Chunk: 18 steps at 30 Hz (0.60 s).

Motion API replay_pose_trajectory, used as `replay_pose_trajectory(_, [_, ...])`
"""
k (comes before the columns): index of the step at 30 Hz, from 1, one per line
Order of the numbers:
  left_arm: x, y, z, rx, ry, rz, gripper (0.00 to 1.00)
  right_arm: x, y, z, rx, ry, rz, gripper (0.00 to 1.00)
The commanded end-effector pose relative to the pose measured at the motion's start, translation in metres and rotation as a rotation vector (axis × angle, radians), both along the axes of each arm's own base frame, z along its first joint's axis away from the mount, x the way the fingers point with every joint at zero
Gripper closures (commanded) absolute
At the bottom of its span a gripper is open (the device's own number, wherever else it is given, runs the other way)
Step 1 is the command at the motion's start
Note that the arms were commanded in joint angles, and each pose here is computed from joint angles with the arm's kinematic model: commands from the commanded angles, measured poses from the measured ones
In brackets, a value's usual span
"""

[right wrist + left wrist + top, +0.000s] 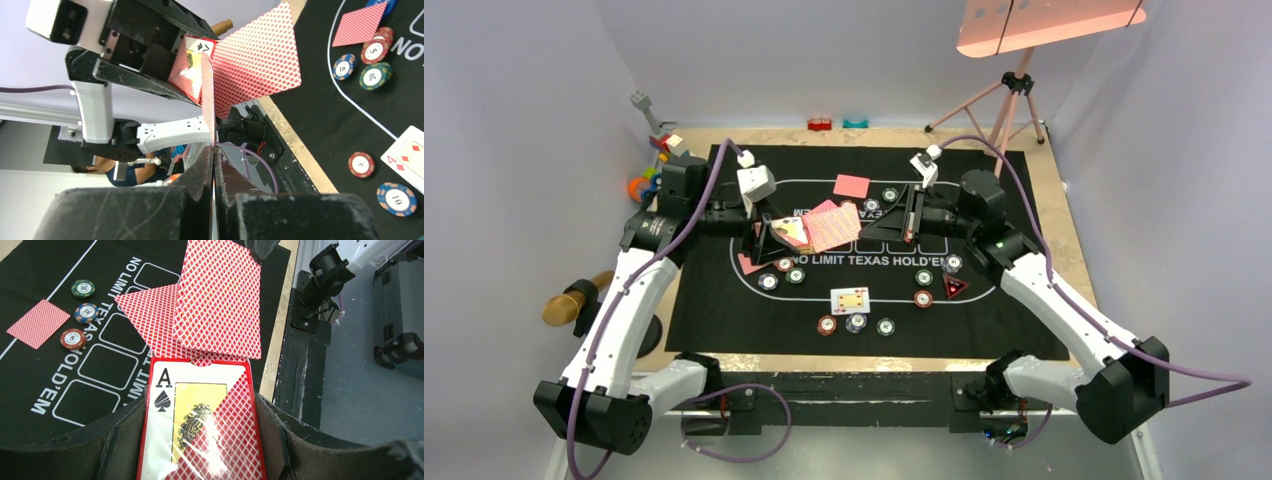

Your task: Distribute texas hold em gaming equipment

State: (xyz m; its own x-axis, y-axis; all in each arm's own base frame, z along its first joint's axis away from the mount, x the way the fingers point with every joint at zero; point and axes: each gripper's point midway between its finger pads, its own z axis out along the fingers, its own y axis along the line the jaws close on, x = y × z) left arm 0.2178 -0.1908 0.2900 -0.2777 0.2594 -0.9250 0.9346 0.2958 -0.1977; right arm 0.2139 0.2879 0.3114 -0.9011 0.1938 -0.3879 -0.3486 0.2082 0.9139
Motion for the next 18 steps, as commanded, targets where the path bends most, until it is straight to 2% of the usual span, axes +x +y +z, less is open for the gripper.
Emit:
replay_pose_trajectory(1, [-0.008, -0.004, 0.024, -0.071, -0.066, -0.046, 1.00, -0.006, 0.001, 0.048, 0.088, -0.090, 0.028, 1.00])
replay_pose_trajectory(18, [-0.023, -0.005, 0.050, -0.150, -0.120, -0.078, 1.00, -0.009, -0.007, 0.099, 0.121, -0.131, -0.019, 1.00])
